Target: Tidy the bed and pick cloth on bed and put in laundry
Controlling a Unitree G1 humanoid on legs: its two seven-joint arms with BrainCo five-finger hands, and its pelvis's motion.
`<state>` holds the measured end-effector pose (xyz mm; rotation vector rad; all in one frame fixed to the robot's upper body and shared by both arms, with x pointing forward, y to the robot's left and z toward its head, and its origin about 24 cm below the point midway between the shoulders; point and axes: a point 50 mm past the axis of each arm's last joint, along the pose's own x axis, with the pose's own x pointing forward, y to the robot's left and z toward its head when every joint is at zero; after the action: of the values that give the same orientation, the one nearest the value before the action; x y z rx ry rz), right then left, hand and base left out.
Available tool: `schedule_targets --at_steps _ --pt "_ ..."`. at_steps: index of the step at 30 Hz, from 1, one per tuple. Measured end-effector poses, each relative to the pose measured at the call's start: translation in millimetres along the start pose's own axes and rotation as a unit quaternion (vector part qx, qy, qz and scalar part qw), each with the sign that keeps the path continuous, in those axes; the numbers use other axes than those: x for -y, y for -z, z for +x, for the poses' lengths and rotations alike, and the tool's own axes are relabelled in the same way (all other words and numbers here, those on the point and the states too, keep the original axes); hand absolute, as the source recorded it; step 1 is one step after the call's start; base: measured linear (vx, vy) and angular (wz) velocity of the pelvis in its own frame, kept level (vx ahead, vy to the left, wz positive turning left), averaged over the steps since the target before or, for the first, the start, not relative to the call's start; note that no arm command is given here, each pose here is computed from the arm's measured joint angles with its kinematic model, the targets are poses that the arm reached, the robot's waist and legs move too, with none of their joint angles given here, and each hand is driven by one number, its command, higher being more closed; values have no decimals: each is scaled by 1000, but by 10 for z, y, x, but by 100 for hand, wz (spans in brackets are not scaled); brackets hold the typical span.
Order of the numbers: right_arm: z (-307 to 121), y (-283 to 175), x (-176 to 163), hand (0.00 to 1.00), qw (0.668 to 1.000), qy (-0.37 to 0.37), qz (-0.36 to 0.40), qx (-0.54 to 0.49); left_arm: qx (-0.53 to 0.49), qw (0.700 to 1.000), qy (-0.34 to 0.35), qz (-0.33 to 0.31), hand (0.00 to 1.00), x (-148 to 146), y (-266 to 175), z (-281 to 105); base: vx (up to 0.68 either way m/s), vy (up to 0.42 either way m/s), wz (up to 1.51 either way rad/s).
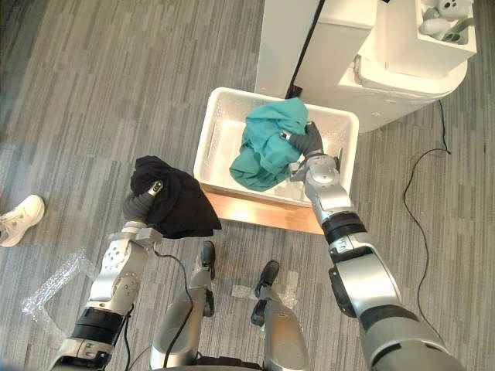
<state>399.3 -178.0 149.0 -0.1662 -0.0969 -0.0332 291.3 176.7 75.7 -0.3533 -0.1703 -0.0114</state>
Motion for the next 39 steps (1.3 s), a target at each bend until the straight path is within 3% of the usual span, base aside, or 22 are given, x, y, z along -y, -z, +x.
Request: schedule_targets --at_steps 11,24,32,39 --pt "-325 360 -50 0 1000 -10 -12 0 -20 999 -37 -8 100 -150 114 -207 26 -1 -8" --pt "-1449 1665 -52 0 971 28 12 -239 -81 992 -100 -5 100 -325 401 -720 108 -15 -5" --pt "-2665 2394 -93 0 899 43 26 -435 34 997 -64 14 100 -103 -7 -540 -1 0 -26" --pt "-3750 2734 -40 0 798 67 60 -595 107 992 -56 47 100 -115 -433 -180 40 13 -37"
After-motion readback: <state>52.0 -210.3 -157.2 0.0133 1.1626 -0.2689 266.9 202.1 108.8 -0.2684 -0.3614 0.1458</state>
